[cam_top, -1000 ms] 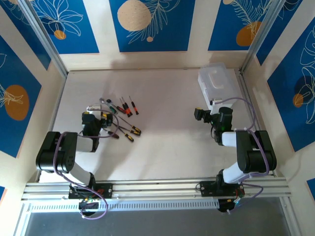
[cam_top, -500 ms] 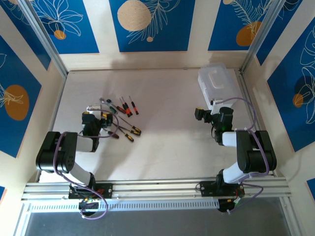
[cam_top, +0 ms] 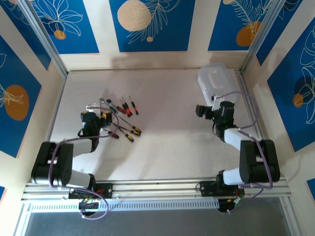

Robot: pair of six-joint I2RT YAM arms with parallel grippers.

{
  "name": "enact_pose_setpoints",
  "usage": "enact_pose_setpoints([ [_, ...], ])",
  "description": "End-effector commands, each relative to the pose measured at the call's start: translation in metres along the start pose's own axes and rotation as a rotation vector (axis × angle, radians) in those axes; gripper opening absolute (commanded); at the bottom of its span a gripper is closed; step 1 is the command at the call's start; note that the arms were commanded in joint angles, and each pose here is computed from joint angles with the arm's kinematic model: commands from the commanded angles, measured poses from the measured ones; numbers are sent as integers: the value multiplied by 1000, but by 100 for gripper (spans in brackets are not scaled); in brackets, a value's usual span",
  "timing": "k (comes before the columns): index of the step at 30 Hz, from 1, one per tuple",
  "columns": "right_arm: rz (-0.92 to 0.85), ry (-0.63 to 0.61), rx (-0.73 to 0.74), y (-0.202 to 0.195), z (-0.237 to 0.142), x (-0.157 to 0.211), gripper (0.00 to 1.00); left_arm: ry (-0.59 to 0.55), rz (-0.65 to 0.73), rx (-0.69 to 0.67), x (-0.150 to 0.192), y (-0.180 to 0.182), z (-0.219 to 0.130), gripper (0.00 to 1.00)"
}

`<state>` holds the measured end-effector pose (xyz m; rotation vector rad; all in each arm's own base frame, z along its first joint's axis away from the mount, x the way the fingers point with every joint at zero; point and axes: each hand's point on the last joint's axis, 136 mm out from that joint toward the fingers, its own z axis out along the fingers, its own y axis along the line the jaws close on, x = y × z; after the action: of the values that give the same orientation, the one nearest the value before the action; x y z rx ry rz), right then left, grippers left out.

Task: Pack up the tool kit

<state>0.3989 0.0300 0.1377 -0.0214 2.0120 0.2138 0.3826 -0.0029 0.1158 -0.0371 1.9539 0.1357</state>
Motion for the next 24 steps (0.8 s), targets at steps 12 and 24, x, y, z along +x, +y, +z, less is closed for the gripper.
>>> enact_pose_setpoints([
  [12, 94, 221, 77, -85, 40, -124, 99, 540, -74, 89, -40, -18, -34, 100],
  [24, 204, 342, -132, -118, 106, -112, 99, 702, -73, 127, -22, -26, -46, 100],
])
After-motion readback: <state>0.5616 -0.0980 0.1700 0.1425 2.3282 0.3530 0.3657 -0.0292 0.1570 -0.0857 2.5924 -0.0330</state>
